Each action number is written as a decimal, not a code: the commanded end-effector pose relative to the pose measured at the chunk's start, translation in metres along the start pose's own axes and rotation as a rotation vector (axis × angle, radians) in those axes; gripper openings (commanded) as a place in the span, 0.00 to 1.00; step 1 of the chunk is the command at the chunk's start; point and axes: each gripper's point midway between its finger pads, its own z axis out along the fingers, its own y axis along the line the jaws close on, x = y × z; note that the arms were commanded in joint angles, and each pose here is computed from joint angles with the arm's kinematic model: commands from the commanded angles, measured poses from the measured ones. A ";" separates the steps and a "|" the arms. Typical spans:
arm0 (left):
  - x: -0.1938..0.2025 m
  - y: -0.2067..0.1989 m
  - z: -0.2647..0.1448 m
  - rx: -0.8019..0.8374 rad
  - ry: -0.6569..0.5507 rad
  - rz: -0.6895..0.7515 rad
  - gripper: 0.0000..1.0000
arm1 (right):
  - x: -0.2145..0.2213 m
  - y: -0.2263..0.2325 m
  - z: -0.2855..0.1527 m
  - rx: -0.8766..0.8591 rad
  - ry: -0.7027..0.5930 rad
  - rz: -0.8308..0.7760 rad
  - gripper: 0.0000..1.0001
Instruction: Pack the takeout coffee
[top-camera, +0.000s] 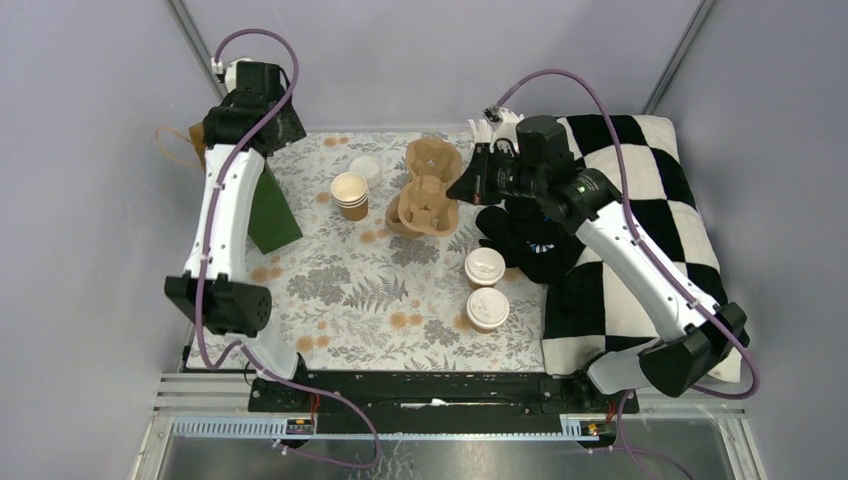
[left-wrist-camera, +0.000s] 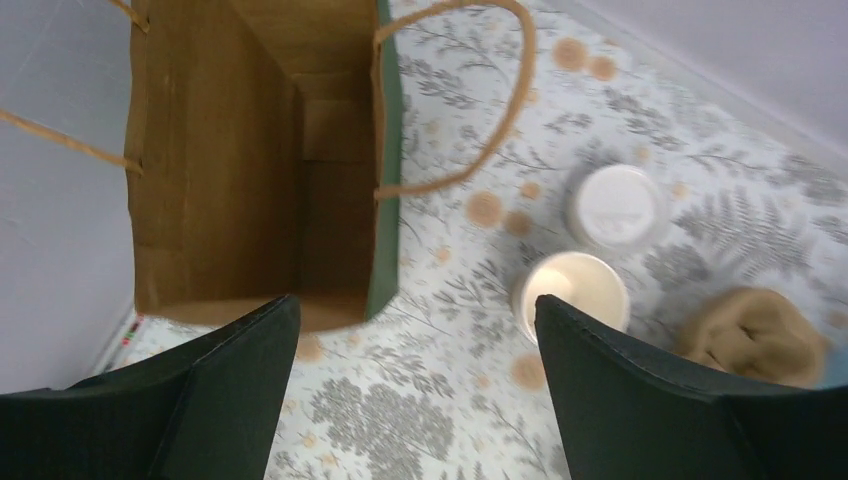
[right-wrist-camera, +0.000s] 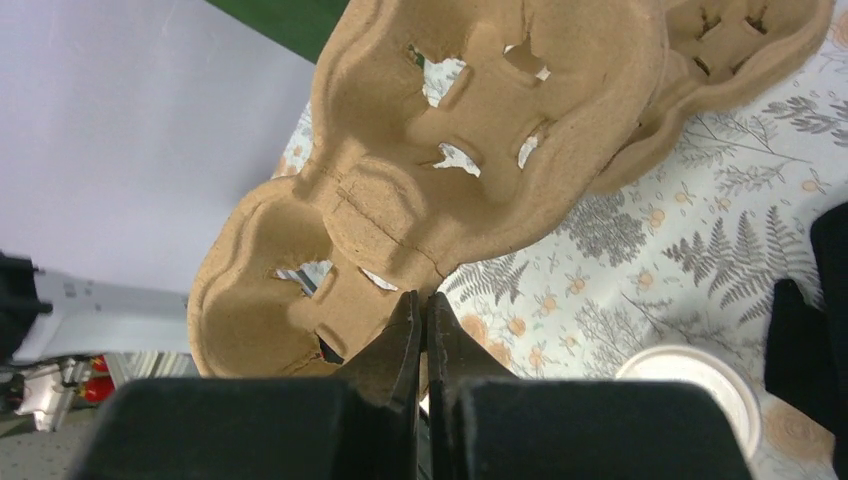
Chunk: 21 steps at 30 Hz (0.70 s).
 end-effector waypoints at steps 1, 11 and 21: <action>-0.028 0.017 0.030 -0.140 -0.093 0.053 0.89 | 0.007 0.012 -0.036 -0.011 0.014 -0.082 0.00; 0.008 0.028 0.079 -0.214 0.031 0.132 0.67 | 0.022 0.004 -0.061 0.030 -0.001 -0.135 0.00; 0.024 0.026 0.075 -0.163 0.074 0.153 0.30 | 0.016 0.009 -0.063 0.014 -0.019 -0.157 0.00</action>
